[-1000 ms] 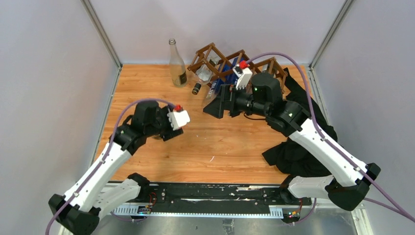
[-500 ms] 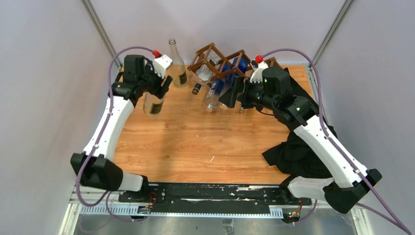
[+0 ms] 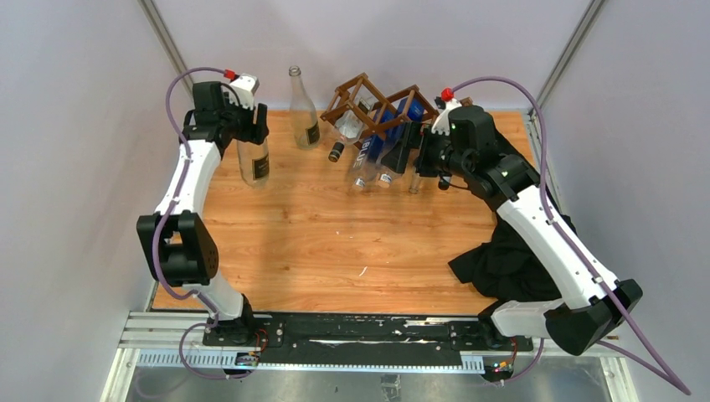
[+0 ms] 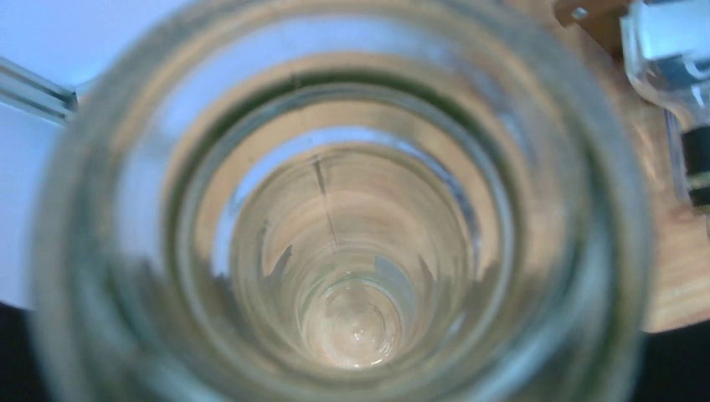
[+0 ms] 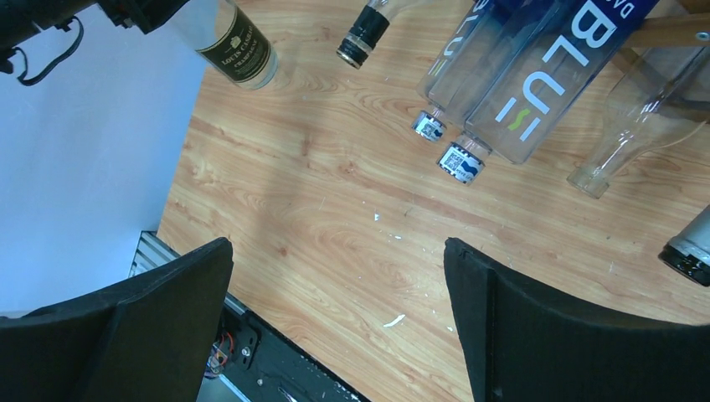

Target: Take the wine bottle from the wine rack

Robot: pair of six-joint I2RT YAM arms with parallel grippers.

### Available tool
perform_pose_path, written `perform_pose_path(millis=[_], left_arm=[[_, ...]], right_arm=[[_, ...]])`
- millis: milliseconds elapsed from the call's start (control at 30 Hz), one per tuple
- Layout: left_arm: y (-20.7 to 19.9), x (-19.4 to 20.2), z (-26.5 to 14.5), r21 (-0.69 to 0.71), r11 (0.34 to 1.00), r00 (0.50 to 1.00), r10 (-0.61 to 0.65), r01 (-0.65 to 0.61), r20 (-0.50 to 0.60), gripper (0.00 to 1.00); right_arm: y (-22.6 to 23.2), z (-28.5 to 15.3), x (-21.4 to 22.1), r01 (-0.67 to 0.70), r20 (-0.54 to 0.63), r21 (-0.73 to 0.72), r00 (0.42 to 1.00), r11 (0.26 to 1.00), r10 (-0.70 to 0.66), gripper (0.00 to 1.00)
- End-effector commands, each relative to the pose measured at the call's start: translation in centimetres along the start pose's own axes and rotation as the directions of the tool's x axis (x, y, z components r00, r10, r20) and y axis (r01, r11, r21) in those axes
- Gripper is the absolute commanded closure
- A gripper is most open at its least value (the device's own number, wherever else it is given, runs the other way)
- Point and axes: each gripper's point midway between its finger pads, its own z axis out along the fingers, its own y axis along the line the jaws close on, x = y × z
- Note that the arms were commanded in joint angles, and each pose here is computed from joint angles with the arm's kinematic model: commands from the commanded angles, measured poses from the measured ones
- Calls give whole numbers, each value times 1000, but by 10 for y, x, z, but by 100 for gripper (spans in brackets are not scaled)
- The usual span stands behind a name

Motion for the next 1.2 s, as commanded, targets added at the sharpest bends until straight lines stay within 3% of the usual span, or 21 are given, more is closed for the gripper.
perform_pose_path(millis=[0,200,433,1033,1100,1167], left_arm=[[25,-85,0,-31,999,951,-14,24,308,100],[28,-98,24,-4,999,906,-38,44,422,100],[43,-109,53,-8,998,874,-55,67,483,100],[65,-109,99,-47,998,872,-13,41,490,100],[66,-109,103,-47,998,871,-16,45,490,97],[66,-109,105,-38,998,871,-25,50,490,88]], right_arm=[[-8,-4,-16,8,41,30,999,1000,-9,0],[-16,-1,-17,-7,46,54,999,999,4,0],[-20,2,-17,-15,44,59,999,998,12,0],[-33,18,-9,-34,8,73,999,997,34,0],[-34,20,-7,-39,2,72,999,997,39,0],[-34,21,-5,-46,-2,71,999,996,46,0]])
